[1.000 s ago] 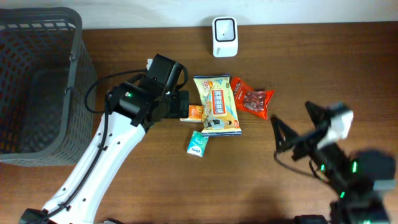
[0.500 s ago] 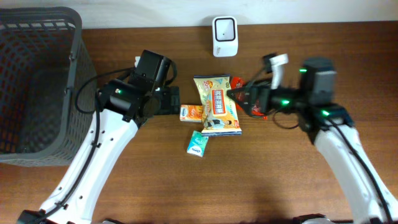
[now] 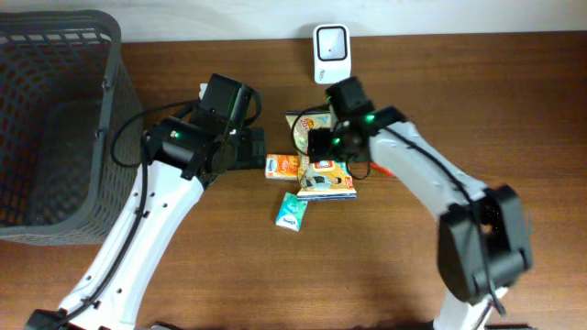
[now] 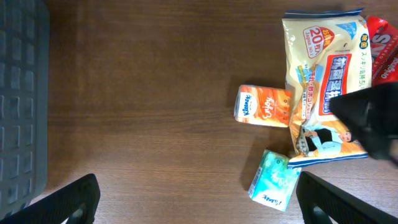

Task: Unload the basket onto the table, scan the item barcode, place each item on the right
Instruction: 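Grasp the yellow snack bag with the right gripper, then lift the yellow bag with the right gripper up to the white scanner, then carry the yellow bag right and drop it on the table's right edge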

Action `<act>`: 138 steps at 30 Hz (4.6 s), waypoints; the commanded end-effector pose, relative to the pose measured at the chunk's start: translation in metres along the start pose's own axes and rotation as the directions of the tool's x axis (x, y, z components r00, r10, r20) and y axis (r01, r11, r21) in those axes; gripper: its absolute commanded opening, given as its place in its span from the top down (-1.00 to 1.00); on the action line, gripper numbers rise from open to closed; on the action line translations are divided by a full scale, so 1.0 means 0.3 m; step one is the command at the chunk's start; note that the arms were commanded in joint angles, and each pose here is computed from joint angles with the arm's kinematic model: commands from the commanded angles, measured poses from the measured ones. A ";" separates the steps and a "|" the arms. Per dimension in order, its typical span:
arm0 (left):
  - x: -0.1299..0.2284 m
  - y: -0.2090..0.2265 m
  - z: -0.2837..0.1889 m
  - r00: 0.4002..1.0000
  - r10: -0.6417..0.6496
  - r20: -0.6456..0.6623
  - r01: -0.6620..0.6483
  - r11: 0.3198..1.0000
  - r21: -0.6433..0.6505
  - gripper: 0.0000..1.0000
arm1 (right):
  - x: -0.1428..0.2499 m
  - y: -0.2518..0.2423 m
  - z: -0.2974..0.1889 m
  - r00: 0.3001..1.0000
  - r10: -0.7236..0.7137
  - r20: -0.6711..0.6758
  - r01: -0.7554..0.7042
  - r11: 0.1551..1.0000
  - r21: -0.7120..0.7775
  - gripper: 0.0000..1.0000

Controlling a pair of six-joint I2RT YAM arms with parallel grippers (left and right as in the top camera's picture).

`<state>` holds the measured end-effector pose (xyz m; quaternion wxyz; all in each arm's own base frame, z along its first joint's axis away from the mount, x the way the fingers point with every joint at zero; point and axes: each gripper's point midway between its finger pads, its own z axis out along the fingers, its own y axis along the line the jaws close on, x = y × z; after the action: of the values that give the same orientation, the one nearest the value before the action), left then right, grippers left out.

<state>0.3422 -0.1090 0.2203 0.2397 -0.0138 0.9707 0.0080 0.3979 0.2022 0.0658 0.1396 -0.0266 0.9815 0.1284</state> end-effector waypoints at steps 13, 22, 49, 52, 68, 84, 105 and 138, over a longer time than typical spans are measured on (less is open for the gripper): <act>-0.004 0.006 -0.009 1.000 -0.004 0.008 0.004 1.000 -0.001 -0.98 | 0.031 -0.053 0.170 1.000 -0.006 -0.024 0.010 0.989 0.151 -0.45; -0.002 0.005 -0.009 1.000 -0.004 0.006 0.004 1.000 0.001 -0.98 | 0.038 -0.058 0.180 1.000 -0.020 -0.011 0.021 0.981 0.194 -0.12; -0.003 0.004 -0.009 1.000 -0.004 0.007 0.004 1.000 0.002 -0.98 | -0.024 -0.009 0.214 0.999 -0.020 -0.035 0.026 0.985 0.168 -0.94; -0.003 0.004 -0.009 1.000 -0.004 0.007 0.004 1.000 0.002 -0.98 | -0.024 -0.011 0.213 0.999 -0.020 -0.035 0.026 0.985 0.172 -0.50; -0.003 0.005 -0.009 1.000 -0.004 0.007 0.004 1.000 0.002 -0.98 | -0.164 0.049 0.021 0.999 -0.028 0.036 0.021 0.983 0.183 0.92; -0.003 0.005 -0.009 1.000 -0.004 0.006 0.004 1.000 0.002 -0.98 | -0.673 -0.062 -0.292 0.789 0.004 0.615 -0.214 0.939 0.268 0.92; -0.003 0.005 -0.009 1.000 -0.004 0.006 0.004 1.000 0.002 -0.98 | -0.891 -0.180 -0.168 0.611 0.068 0.789 -0.296 0.944 0.148 0.92; -0.003 0.005 -0.009 1.000 -0.004 0.007 0.004 1.000 0.001 -0.98 | -0.809 -0.501 -0.493 0.694 -0.226 0.683 -0.404 0.663 0.630 0.92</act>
<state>0.3422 -0.1090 0.2203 0.2397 -0.0140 0.9707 0.0079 0.6216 0.0694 0.1516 0.4579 0.0384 0.8489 -0.2612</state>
